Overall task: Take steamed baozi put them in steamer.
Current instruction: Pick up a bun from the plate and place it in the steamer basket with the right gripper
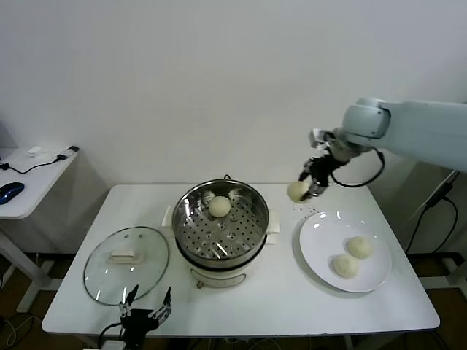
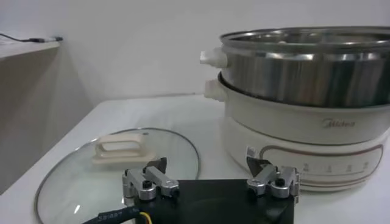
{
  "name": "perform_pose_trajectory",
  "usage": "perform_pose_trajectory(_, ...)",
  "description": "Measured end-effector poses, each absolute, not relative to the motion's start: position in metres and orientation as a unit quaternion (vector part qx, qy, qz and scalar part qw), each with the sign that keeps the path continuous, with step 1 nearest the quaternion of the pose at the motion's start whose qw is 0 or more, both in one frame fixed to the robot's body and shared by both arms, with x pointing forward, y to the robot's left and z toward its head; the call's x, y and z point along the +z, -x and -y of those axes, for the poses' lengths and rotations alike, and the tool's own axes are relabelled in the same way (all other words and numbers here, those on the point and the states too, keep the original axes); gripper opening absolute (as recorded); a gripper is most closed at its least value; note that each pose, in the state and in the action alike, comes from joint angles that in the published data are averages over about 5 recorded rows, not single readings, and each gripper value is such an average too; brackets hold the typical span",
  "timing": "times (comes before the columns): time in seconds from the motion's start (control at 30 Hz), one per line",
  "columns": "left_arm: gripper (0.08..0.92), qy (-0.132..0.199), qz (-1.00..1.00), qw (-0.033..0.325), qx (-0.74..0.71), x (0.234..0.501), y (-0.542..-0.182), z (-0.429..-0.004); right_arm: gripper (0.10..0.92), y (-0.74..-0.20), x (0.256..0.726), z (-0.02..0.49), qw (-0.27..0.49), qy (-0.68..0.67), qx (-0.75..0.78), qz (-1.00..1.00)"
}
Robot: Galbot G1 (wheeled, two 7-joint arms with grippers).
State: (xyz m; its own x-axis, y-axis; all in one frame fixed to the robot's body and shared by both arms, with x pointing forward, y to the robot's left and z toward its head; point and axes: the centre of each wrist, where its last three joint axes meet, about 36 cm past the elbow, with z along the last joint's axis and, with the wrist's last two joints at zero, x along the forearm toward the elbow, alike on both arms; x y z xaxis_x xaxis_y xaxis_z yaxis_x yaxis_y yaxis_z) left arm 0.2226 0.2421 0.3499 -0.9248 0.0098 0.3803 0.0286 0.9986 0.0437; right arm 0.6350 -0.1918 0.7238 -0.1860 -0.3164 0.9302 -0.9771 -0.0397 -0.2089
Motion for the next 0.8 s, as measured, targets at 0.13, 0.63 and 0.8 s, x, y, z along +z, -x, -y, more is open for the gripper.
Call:
perform_pose_trajectory(0.13,0.823,0.010,0.981,0.193,-0.024,0.352,-0.221,-0.241,0.585,-0.627,0.720,0.138,0.336,-0.551,0.485,0.590)
perform_pose_trajectory(0.63,0.823,0.014,0.981,0.192,-0.024,0.349,-0.222,-0.236,0.585,-0.626,0.631,0.006,0.331,-0.569,0.502,0.562)
perform_pose_trajectory(0.8,0.823,0.014,0.981,0.193,-0.024,0.346,-0.224,-0.236,0.585,-0.631,0.606,-0.018,0.327,-0.569,0.501,0.564)
